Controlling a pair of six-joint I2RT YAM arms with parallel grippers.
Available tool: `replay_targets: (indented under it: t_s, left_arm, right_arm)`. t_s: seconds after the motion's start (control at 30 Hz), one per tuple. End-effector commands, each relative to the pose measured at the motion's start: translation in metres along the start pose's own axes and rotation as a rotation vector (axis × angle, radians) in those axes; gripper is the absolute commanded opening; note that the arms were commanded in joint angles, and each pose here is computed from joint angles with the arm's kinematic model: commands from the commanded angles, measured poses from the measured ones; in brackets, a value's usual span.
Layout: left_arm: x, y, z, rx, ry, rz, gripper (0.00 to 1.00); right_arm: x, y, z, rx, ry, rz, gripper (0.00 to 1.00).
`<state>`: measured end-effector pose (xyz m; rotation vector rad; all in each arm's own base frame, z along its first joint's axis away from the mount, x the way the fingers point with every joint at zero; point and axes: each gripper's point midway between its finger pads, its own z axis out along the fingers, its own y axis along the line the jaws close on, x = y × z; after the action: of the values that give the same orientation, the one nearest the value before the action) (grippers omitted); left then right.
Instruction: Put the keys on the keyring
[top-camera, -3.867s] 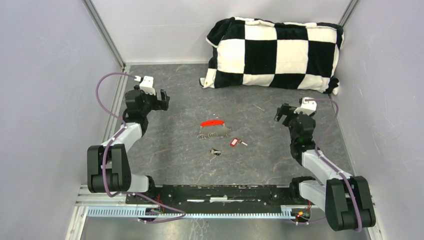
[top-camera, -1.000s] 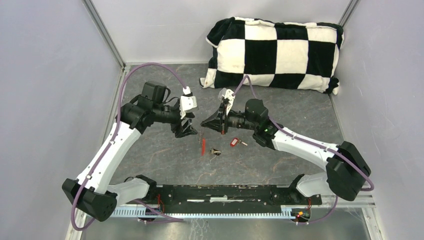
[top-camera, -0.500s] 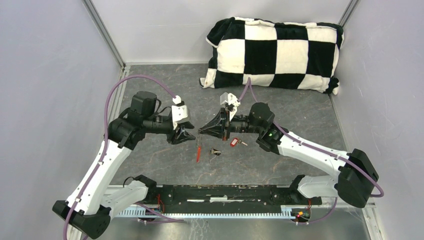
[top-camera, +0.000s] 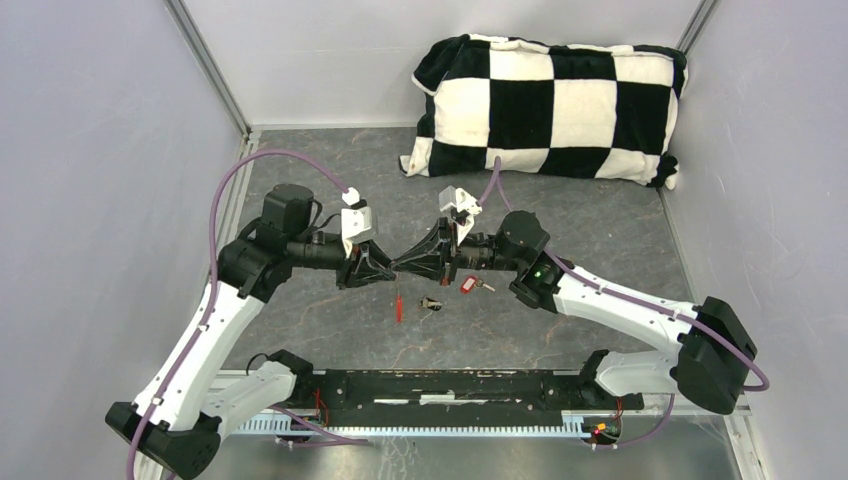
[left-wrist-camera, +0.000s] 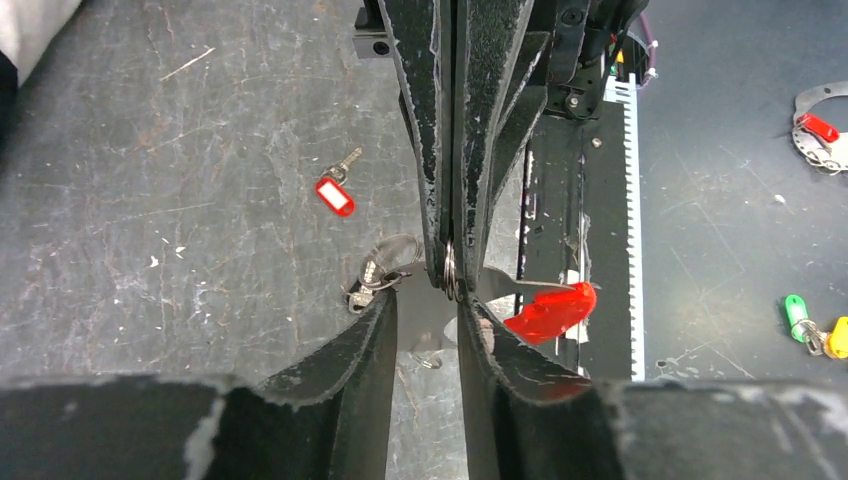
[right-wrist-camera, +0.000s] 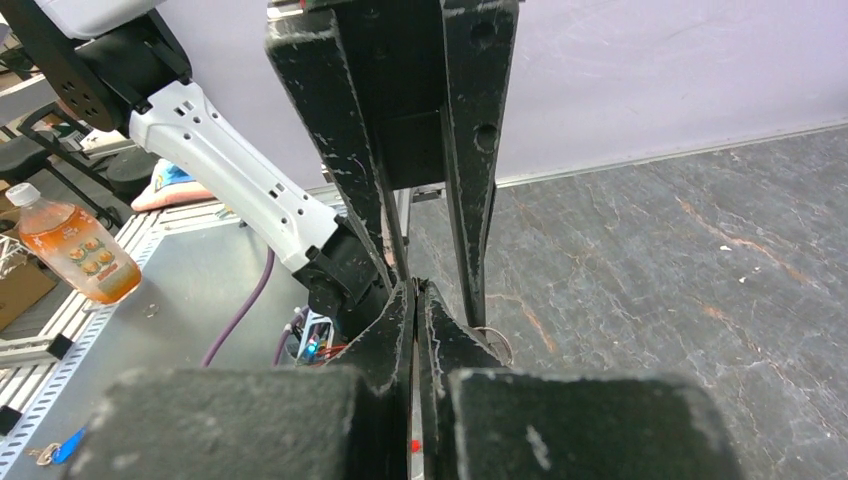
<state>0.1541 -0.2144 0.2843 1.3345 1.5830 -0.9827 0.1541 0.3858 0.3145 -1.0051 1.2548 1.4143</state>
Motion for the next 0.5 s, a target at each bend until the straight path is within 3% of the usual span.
replay_targets:
  t_s: [0.0, 0.47]
  left_arm:
    - [-0.006, -0.012, 0.0, 0.047, -0.04, -0.013, 0.33]
    - [-0.017, -0.016, -0.005, 0.047, -0.065, 0.024, 0.13]
  right_arm:
    - [-0.023, 0.008, 0.007, -0.033, -0.072, -0.032, 0.0]
    - [-0.021, 0.025, 0.018, -0.155, -0.06, 0.056, 0.0]
